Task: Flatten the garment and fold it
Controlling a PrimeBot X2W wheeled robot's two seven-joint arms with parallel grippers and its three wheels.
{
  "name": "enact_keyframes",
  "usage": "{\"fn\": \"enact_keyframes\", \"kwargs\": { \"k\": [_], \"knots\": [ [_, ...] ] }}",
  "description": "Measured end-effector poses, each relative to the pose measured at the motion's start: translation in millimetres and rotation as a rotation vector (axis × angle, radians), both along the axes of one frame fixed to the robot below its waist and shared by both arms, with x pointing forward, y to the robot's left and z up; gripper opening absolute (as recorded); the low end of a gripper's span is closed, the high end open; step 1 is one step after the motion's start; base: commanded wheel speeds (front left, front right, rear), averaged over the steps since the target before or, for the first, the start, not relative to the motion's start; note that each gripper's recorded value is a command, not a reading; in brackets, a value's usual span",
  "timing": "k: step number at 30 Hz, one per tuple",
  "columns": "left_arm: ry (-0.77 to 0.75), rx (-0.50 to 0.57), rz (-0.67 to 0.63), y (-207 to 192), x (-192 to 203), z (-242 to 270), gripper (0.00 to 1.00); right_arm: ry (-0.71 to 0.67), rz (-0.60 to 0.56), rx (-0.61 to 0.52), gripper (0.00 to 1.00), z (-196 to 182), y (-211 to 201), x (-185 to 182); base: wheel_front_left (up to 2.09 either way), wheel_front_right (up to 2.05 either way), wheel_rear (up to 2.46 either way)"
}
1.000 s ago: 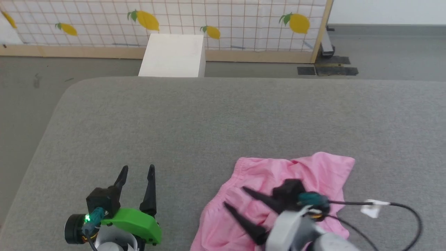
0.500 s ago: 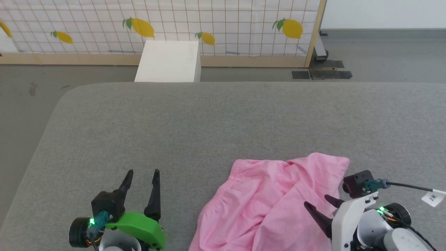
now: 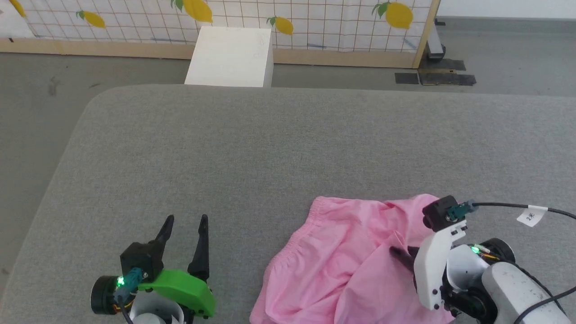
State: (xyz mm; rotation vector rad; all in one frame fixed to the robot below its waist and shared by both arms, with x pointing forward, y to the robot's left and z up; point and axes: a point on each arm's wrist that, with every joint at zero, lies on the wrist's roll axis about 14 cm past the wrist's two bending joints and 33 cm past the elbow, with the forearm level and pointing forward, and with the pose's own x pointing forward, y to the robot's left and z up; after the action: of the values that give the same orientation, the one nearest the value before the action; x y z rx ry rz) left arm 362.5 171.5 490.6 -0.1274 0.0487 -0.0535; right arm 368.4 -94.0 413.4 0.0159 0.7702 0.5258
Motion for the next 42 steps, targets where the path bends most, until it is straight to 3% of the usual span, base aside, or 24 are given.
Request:
{"fn": "enact_keyframes", "kwargs": {
  "k": [6, 10, 20, 21, 22, 23, 24, 31, 42],
  "knots": [
    [-0.009, 0.003, -0.001, 0.1, 2.0, 1.6, 1.00, -0.140, -0.053, 0.026, 0.00, 36.2, -19.2, 21.3, 0.00, 0.00, 0.00],
    [-0.018, 0.001, -0.016, -5.0, 4.0, 4.5, 1.00, -0.215, -0.169, 0.031, 0.00, 56.8, -56.5, 30.2, 0.00, 0.00, 0.00],
    [-0.021, -0.003, -0.040, -13.5, 6.1, 5.2, 1.00, -0.062, -0.576, 0.039, 0.00, -4.3, -157.8, -32.4, 0.00, 0.00, 0.00],
    [-0.020, -0.003, -0.041, -13.8, 6.2, 5.2, 1.00, -0.048, -0.609, 0.035, 0.11, -11.1, -164.8, -40.3, 0.00, 0.00, 0.00],
    [-0.022, -0.004, -0.041, -14.0, 6.4, 5.5, 1.00, -0.031, -0.638, 0.026, 0.32, -18.3, -171.1, -48.7, 0.00, 0.00, 0.00],
    [-0.023, -0.004, -0.041, -14.1, 6.4, 5.6, 1.00, -0.018, -0.660, 0.025, 0.37, -23.5, -174.6, -54.8, 0.00, 0.00, 0.00],
    [-0.022, -0.004, -0.042, -14.4, 6.6, 5.4, 1.00, -0.007, -0.682, 0.029, 1.00, -28.8, -176.3, -61.0, 0.00, 0.00, 0.00],
    [-0.022, 0.002, -0.043, -14.2, 6.2, 5.3, 1.00, -0.123, -0.783, 0.056, 1.00, -19.5, -186.7, -65.0, 0.00, 0.00, 0.00],
    [-0.031, 0.009, -0.053, -17.2, -3.4, 12.2, 1.00, -0.538, -0.785, 0.018, 1.00, 73.0, -195.7, -42.4, 0.00, 0.00, 0.00]
  ]
}}
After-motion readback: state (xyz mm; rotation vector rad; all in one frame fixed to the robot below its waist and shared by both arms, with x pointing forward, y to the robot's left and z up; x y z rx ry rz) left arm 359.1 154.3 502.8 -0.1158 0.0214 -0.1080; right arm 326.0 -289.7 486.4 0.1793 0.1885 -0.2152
